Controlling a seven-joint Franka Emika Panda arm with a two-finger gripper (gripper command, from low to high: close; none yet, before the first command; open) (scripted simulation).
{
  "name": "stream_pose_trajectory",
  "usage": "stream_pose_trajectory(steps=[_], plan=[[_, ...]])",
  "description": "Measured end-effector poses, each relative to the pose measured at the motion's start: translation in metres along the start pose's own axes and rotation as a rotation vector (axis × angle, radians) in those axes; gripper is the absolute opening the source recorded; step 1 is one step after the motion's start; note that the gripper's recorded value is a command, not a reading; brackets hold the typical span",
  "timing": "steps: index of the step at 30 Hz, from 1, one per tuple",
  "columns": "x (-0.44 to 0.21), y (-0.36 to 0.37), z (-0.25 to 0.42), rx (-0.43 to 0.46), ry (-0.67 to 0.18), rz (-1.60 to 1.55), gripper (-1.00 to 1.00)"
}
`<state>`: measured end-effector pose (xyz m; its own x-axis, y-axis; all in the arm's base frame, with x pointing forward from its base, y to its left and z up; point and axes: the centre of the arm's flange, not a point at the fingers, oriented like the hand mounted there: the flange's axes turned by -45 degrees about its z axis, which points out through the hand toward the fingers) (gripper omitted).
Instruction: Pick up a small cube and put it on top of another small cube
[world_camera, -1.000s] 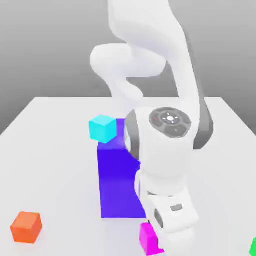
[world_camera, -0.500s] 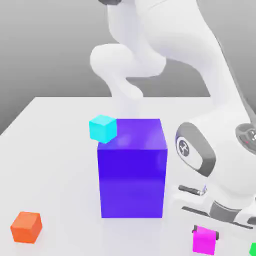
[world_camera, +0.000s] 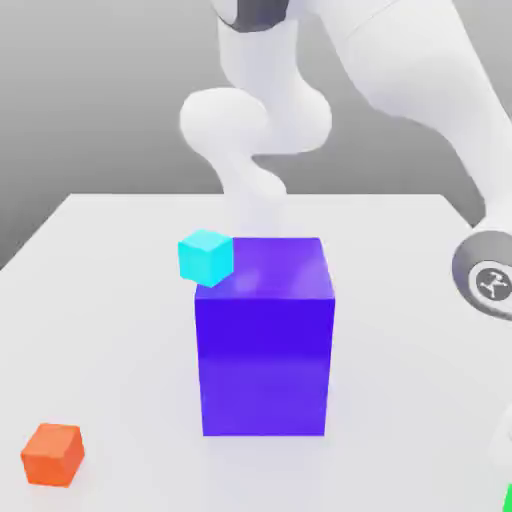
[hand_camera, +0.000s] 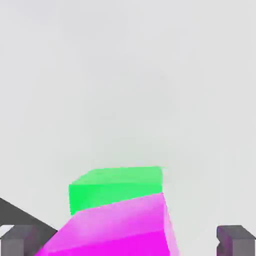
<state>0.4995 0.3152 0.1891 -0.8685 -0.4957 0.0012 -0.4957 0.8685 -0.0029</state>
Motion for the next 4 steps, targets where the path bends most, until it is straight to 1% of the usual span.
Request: stream_pose_trajectory(steps=[1,2,4], plan=[[0.0,0.0,0.007,-0.002,0.0,-0.003,1.0],[0.0,0.001,0.001,-0.002,-0.002,-0.005,1.0],[-0.001,0.001,-0.028,-0.002,-0.003,-0.006,1.0]])
